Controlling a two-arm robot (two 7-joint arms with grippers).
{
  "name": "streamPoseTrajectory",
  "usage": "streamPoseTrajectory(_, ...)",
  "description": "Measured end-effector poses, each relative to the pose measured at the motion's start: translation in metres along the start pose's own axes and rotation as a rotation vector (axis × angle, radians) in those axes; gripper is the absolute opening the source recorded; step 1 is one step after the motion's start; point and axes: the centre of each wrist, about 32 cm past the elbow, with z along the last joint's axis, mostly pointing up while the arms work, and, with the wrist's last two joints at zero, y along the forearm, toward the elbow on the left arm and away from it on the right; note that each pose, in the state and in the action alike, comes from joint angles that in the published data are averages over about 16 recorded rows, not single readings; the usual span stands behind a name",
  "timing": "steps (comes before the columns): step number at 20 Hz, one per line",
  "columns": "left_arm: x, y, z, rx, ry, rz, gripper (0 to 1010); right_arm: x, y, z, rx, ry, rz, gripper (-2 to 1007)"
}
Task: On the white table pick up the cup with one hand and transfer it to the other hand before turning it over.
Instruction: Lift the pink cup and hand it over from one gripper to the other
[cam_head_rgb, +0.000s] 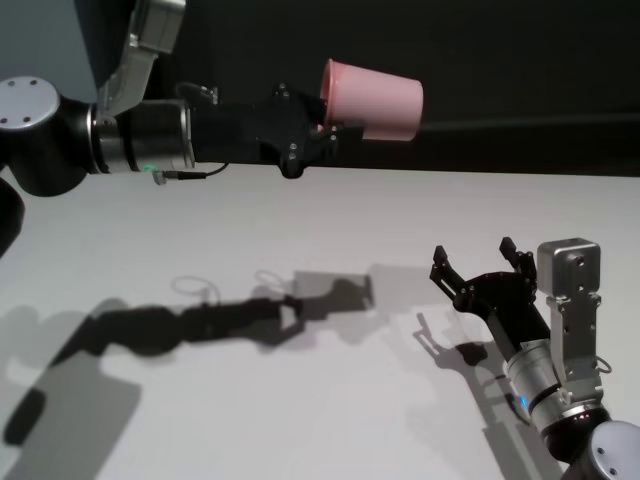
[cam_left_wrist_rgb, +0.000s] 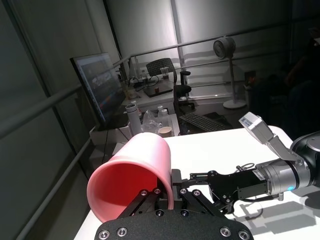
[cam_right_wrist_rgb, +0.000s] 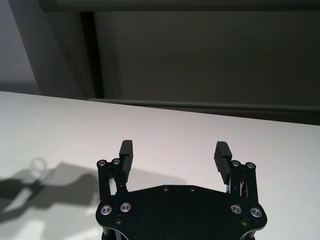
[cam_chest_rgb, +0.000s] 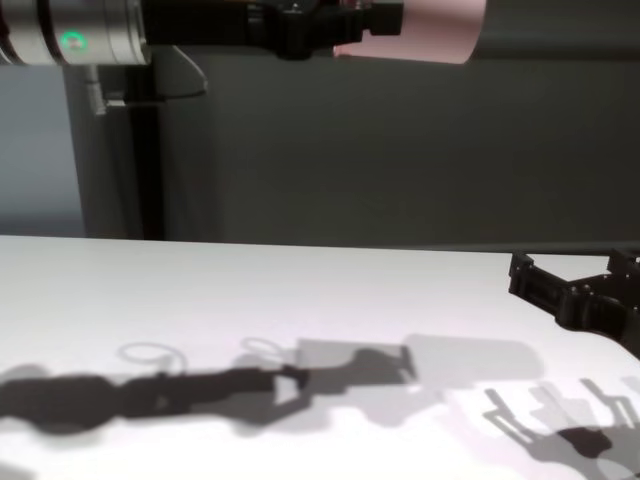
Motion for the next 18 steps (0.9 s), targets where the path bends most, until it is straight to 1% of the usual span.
streamPoseTrajectory(6,-0.0013,0.002,-0.0028,-0.021,0.007,-0.003,52,0.0000,0.0000,0.0000,0.000,0.000,0.000,1000)
streamPoseTrajectory(15,-0.0039,0.009,-0.0078,-0.080,0.018,0.000,52,0.0000,0.0000,0.0000,0.000,0.000,0.000,1000)
streamPoseTrajectory(18,-0.0048,0.011,-0.0091,-0.094,0.017,0.000,52,0.0000,0.0000,0.0000,0.000,0.000,0.000,1000)
